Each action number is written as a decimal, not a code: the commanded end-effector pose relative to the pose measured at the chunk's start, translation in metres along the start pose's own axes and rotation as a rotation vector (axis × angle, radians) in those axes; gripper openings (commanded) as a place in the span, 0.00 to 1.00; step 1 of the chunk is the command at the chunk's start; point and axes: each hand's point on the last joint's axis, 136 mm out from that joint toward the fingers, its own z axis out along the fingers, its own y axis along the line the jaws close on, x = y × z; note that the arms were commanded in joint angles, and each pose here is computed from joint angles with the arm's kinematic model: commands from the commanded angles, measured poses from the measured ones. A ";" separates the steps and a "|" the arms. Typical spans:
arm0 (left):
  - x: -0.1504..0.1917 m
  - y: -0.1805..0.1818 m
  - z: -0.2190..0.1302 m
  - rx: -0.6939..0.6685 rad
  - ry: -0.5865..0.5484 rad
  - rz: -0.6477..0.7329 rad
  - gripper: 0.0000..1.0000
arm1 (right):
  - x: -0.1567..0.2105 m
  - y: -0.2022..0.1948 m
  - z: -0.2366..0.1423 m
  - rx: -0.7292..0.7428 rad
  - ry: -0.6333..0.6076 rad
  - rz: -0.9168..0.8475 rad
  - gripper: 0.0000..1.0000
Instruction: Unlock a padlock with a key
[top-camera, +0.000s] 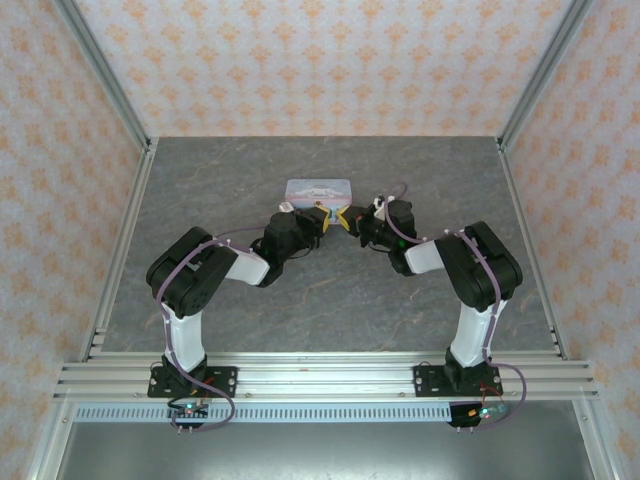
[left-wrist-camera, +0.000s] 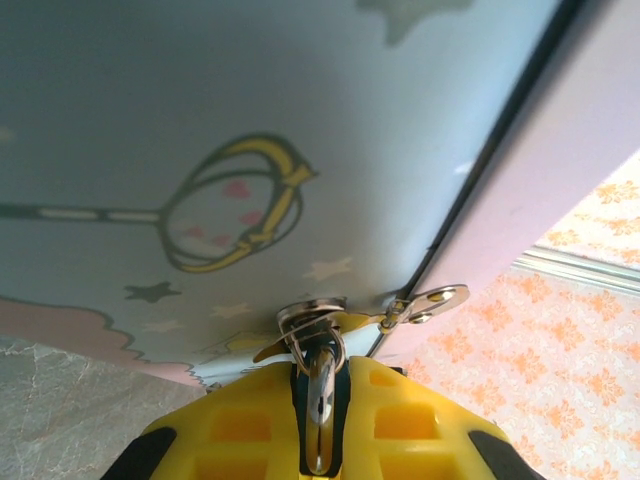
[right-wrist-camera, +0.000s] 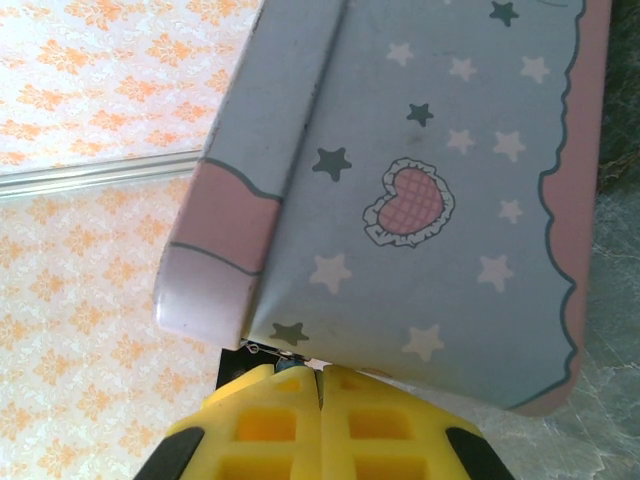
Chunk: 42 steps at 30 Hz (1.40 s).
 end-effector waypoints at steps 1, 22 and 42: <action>0.102 -0.060 -0.017 0.181 0.393 0.075 0.00 | 0.037 0.019 0.010 -0.044 0.113 -0.062 0.00; 0.102 -0.044 -0.019 0.100 0.387 0.171 0.00 | 0.038 0.054 0.007 -0.063 0.121 -0.006 0.00; 0.097 -0.045 -0.022 0.182 0.377 0.076 0.00 | 0.058 0.013 0.003 -0.036 0.143 -0.110 0.00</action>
